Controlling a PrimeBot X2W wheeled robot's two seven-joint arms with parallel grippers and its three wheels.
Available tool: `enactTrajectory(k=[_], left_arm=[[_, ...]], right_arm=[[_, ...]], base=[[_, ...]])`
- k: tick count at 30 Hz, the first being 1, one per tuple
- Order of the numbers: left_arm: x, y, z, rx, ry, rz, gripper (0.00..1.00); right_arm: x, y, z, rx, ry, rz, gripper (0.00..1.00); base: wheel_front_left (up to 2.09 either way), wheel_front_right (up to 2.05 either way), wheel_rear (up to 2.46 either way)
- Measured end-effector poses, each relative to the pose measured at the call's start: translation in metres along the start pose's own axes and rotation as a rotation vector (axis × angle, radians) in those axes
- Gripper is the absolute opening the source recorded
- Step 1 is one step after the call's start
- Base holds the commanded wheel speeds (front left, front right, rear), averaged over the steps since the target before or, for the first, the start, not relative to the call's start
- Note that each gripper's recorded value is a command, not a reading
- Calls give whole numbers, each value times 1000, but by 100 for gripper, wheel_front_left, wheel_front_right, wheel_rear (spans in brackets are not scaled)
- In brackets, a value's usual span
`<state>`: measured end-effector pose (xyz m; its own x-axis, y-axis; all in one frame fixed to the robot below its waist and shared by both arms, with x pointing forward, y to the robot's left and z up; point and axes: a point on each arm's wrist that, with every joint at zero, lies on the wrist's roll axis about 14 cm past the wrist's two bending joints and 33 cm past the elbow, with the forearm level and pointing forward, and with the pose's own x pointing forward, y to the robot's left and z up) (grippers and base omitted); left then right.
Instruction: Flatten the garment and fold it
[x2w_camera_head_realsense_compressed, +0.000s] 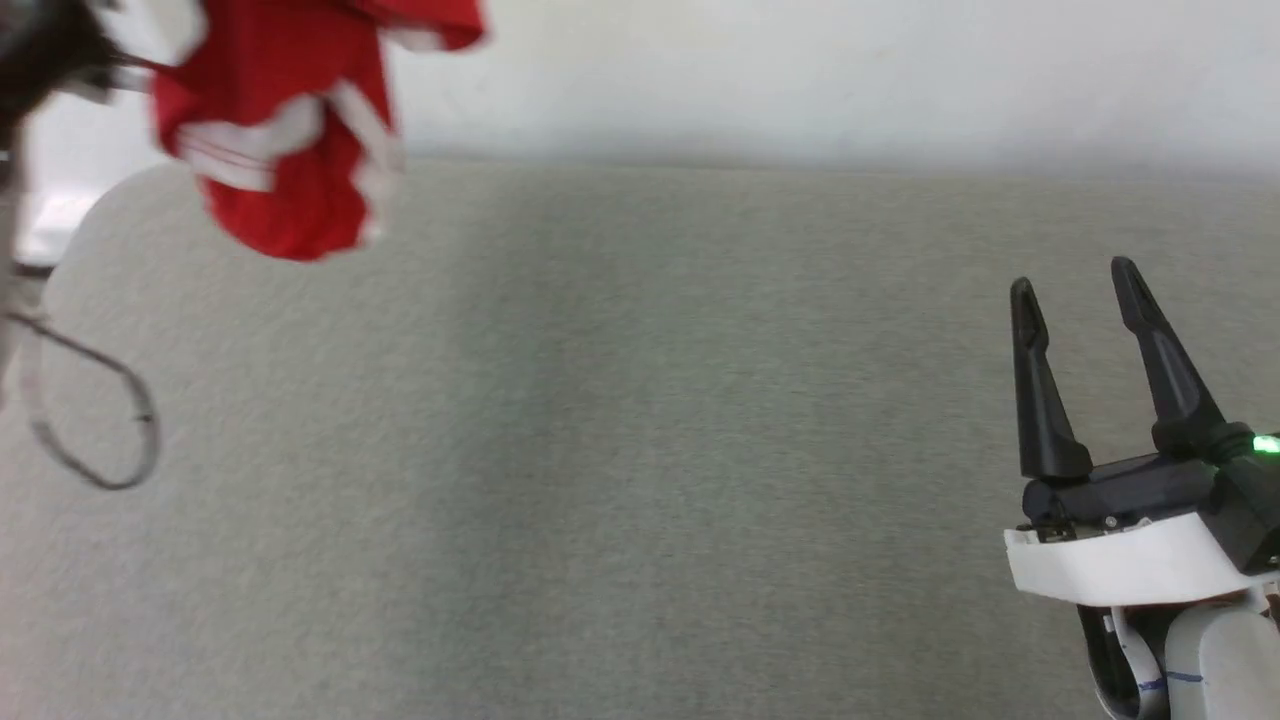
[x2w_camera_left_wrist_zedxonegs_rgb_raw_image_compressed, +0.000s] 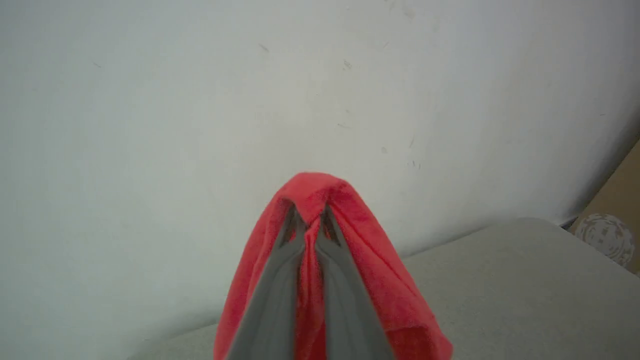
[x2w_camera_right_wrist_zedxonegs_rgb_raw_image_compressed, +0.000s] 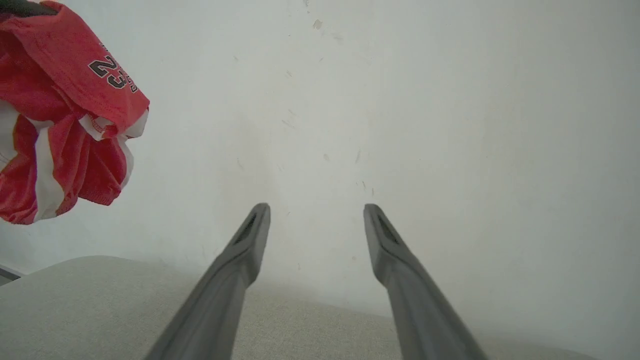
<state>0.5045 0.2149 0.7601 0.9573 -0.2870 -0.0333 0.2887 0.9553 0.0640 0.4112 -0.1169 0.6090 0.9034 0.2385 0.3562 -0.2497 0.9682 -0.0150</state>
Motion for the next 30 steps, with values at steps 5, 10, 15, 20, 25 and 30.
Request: enactTrajectory(k=[5,10,15,20,25,30], left_arm=[[22,-65,2,7,-8,-163,0],[37,-133,-4,11,-23,-337,0],[41,-205,-43,-13,-12,-513,0],[30,-252,-119,-53,103,-600,0],[6,-279,-202,-129,266,-621,0],[-31,-291,-281,-142,472,-614,0]], right_arm=[[-15,-22,11,-20,-19,-67,100],[-28,-46,18,-55,-27,-142,100],[-39,-65,21,-83,-23,-199,100],[-44,-71,20,-92,-16,-218,100],[-47,-70,16,-84,0,-220,100],[-44,-65,12,-75,10,-203,100]], base=[[0,0,0],[0,0,0],[0,0,0],[0,0,0],[0,0,0],[0,0,0]])
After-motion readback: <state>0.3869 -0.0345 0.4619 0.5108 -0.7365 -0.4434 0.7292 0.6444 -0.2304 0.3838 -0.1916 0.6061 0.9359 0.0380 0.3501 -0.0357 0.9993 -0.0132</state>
